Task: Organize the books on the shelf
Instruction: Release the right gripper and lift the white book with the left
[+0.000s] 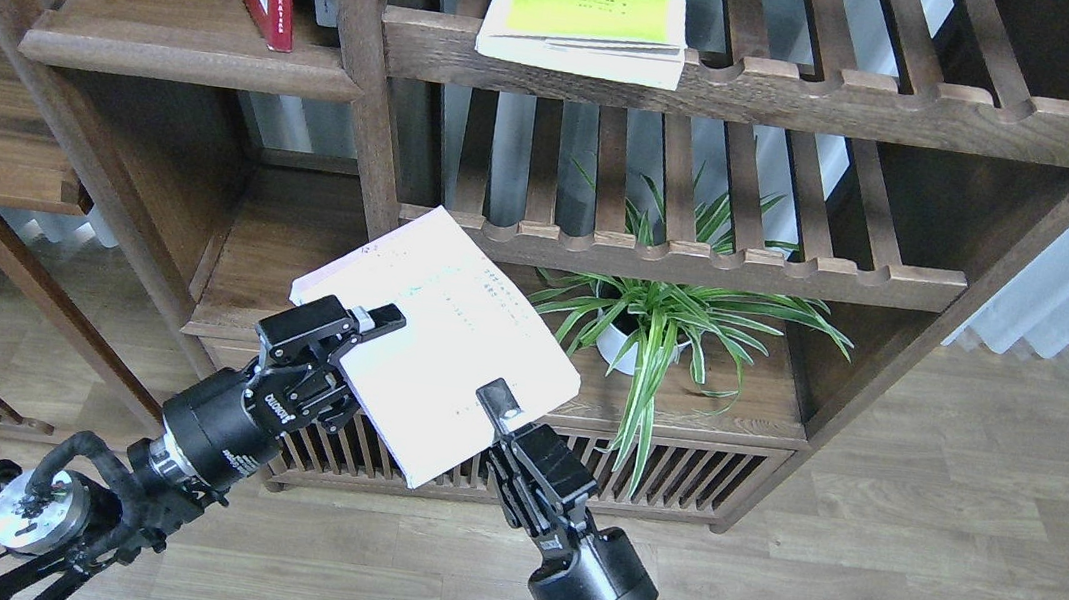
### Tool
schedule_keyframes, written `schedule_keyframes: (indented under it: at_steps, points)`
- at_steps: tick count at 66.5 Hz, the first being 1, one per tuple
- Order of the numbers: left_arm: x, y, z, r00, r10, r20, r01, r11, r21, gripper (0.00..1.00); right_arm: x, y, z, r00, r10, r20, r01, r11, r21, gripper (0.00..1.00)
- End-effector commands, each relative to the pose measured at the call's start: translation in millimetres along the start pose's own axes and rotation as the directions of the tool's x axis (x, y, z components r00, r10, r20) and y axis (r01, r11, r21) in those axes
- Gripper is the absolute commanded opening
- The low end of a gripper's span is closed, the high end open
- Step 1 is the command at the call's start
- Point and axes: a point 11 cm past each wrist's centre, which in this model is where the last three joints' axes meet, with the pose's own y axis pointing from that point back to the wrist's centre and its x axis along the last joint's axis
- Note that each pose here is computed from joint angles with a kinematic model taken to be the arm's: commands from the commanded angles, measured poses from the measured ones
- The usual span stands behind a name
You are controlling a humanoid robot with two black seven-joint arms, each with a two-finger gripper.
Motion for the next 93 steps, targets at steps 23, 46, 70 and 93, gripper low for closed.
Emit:
schedule_keyframes:
  at_steps: [23, 46, 70, 93]
  points:
    - [-13, 41, 38, 0.988, 0.104, 0.112, -0.099, 0.994, -0.048, 0.07, 1, -2, -34, 0.999, 0.019, -0.050, -0.014, 0.995, 0.099, 1.00]
    - [-42, 102, 84, 0.924, 0.283, 0.258, -0.259, 0.958, -0.123, 0.06, 7, 3, -38, 0.998, 0.045, -0.052, -0.038, 0.993, 0.114, 1.00]
    - [-108, 152, 132, 0.764, 0.443, 0.470, -0.378, 0.896, -0.232, 0.07, 11, 2, -40, 0.997, 0.054, -0.061, -0.047, 0.993, 0.110, 1.00]
    - [-231, 166, 170, 0.565, 0.483, 0.669, -0.317, 0.875, -0.365, 0.08, 14, 0, -40, 0.996, 0.063, -0.069, -0.056, 0.993, 0.100, 1.00]
